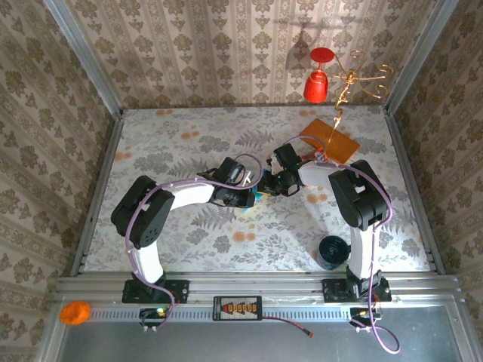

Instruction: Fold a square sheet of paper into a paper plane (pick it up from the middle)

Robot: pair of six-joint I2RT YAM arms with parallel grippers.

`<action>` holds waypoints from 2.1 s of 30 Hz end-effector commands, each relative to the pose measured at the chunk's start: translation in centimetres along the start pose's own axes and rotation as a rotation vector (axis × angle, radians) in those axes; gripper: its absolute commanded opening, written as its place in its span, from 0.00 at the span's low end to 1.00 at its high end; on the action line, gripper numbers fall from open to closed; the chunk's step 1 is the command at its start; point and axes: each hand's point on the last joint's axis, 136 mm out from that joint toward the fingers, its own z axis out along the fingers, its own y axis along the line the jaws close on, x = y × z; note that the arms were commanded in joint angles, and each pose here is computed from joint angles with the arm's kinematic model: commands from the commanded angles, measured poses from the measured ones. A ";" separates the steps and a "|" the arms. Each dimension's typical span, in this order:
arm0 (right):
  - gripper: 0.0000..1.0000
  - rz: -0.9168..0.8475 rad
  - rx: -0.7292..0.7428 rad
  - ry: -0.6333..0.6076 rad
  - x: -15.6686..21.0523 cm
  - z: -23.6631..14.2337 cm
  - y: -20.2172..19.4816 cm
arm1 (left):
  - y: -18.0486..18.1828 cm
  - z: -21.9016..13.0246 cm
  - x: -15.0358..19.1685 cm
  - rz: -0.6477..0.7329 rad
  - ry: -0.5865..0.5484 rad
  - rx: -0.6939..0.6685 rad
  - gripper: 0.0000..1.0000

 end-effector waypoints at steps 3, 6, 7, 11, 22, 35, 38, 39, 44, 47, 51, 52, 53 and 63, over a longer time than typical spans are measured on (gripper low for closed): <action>0.17 0.050 0.107 0.034 0.8 0.9 -2.8 | 0.4 0.4 0.7 -0.013 0.038 -0.007 0.12; 0.16 0.050 0.111 0.032 0.8 0.9 -2.8 | 0.6 0.5 0.9 -0.012 0.041 -0.011 0.12; 0.17 0.051 0.112 0.033 0.8 0.9 -2.9 | 0.7 0.6 0.9 -0.014 0.042 -0.013 0.12; 0.16 0.055 0.117 0.037 0.9 0.9 -3.0 | 1.0 0.8 1.3 -0.019 0.054 -0.021 0.11; 0.16 0.061 0.129 0.042 1.0 1.0 -3.4 | 2.2 0.8 1.8 -0.038 0.060 -0.050 0.09; 0.16 0.060 0.127 0.041 1.0 1.0 -3.3 | 2.7 1.4 2.7 -0.057 0.081 -0.051 0.09; 0.16 0.061 0.121 0.038 0.9 0.9 -3.1 | 2.9 1.5 2.9 -0.061 0.087 -0.053 0.09; 0.16 0.060 0.118 0.037 0.9 0.9 -3.0 | 2.9 1.5 3.0 -0.061 0.091 -0.052 0.09; 0.16 0.038 0.043 -0.001 -0.4 -0.6 -0.6 | 3.3 1.5 3.5 -0.066 0.104 -0.067 0.08; 0.16 0.002 0.020 -0.057 -1.7 -2.7 1.2 | 3.2 1.4 3.4 -0.067 0.101 -0.070 0.08; 0.15 -0.024 0.056 -0.095 -2.5 -3.5 1.3 | 3.1 1.4 3.3 -0.065 0.100 -0.066 0.08; 0.15 -0.023 0.071 -0.091 -2.5 -3.4 1.0 | 3.1 1.4 3.3 -0.064 0.098 -0.065 0.08; 0.14 -0.021 0.080 -0.086 -2.5 -3.1 0.8 | 3.0 1.4 3.3 -0.063 0.098 -0.064 0.08; 0.13 -0.021 0.147 -0.112 -3.9 -2.5 -0.3 | 3.0 1.7 3.6 -0.068 0.112 -0.059 0.08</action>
